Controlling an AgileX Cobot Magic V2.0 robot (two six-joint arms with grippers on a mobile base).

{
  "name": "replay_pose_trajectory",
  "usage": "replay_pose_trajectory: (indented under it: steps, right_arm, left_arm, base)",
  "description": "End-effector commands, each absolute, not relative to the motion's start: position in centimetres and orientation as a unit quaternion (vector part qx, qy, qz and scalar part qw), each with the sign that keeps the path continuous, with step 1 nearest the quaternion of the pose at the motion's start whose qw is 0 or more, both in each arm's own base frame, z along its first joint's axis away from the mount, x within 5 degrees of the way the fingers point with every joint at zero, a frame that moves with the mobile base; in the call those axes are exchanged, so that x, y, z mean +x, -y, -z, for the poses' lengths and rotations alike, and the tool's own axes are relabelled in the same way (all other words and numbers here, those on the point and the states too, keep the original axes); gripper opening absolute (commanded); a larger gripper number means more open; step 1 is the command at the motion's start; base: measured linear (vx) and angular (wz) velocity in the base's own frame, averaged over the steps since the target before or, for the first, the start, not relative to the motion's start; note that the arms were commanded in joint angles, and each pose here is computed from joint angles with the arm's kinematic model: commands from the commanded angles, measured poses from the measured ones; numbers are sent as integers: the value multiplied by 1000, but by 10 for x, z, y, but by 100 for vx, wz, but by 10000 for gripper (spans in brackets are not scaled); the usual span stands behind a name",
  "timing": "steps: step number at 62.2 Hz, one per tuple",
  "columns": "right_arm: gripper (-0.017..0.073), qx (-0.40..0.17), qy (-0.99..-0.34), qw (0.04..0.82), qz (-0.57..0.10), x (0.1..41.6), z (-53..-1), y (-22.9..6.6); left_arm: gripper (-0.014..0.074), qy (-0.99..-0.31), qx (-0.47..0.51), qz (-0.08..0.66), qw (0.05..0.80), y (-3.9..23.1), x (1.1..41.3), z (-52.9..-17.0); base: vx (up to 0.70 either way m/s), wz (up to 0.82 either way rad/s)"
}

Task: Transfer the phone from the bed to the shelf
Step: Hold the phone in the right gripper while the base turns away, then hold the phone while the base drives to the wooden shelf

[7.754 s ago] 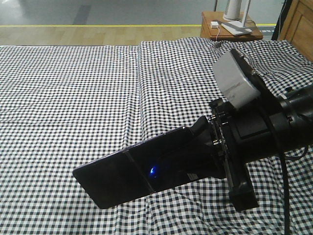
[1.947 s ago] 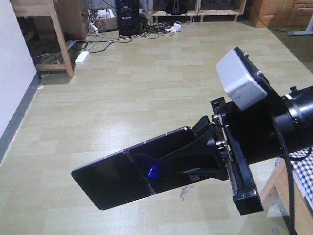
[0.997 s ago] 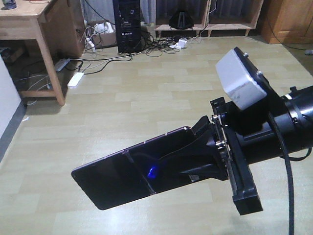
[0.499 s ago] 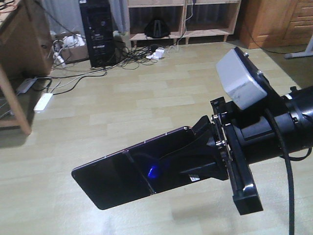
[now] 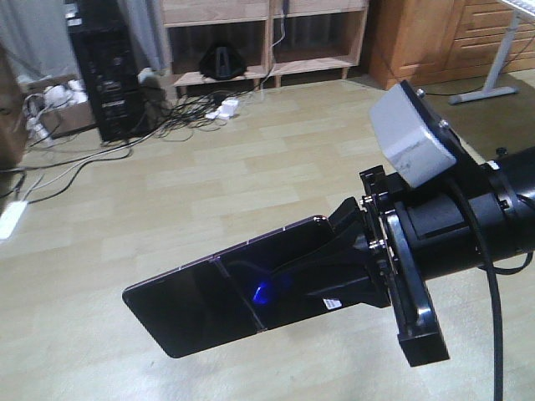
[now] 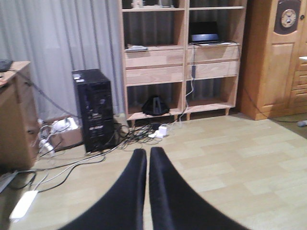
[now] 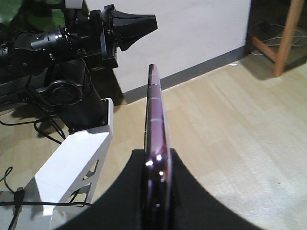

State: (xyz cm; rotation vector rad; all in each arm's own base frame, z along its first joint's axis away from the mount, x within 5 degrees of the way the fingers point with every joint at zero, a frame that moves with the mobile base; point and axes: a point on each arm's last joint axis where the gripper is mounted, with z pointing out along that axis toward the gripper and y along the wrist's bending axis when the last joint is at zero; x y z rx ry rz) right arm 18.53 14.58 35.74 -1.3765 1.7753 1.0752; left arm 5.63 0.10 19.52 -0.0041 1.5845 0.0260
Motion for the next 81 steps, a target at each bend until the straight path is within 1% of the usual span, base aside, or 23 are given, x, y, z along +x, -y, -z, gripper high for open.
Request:
replay_pose_trajectory:
  steps: [1,61,81]
  right_arm:
    - [-2,-525,-642,332,-450,175,-377,-147]
    - [-2,-525,-642,332,-450,175,-377,-147]
    - [-2,-525,-641,333,-450,174,-377,-147]
  left_arm:
    - [1,-674,-10,-7,738,-1,54,-211]
    - [1,-674,-10,-7,738,-1,54,-211]
    - [1,-674,-10,-7,738,-1,54,-211]
  base:
    - [40,-21]
    - [40,-29]
    - [43,-16]
